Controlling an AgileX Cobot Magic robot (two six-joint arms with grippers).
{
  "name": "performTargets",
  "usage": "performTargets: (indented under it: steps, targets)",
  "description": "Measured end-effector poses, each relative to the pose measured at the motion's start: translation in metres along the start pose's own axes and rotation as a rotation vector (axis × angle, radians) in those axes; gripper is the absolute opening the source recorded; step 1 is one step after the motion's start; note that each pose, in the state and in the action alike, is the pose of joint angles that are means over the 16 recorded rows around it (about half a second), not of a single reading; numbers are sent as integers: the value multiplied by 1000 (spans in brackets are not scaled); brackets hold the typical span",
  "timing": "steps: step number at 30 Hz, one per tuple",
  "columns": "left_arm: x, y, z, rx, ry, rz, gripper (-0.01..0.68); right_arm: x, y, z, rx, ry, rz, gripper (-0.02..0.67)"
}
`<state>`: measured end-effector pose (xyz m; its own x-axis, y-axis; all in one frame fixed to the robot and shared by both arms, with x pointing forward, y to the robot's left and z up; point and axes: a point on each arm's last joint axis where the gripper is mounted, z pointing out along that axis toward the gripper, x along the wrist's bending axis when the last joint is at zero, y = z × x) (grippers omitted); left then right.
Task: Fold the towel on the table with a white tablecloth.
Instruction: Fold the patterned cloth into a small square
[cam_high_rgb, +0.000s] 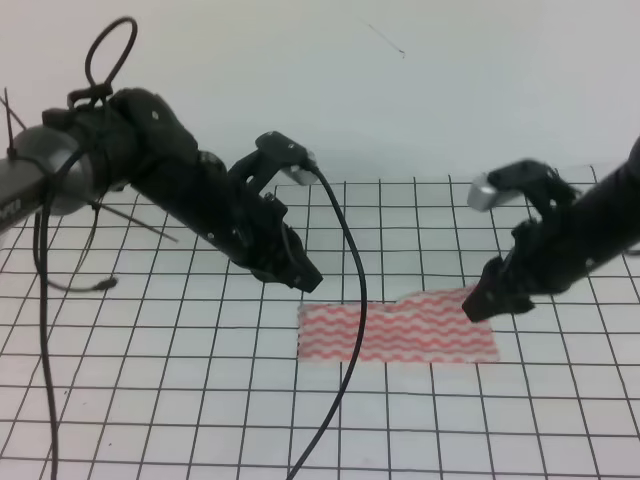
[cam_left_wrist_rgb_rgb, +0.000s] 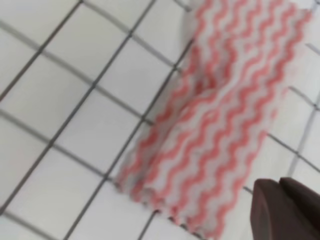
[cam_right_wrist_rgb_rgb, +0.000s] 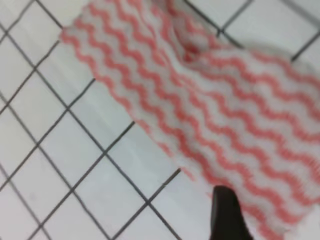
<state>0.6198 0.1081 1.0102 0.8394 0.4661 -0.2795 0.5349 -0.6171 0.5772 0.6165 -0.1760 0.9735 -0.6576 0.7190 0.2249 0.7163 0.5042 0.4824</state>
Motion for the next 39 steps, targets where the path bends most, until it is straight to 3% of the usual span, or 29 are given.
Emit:
performTargets:
  steps: [8, 15, 39]
  targets:
    - [-2, -9, 2, -35, 44, -33, 1, -10, -29, 22, 6, -38, 270, 376]
    - [-2, -10, 3, -47, 40, -41, 1, -17, -36, 38, 19, -50, 395, 370]
    - [-4, -8, 3, -60, 23, -45, 1, -16, -39, 53, 27, 29, 426, 259]
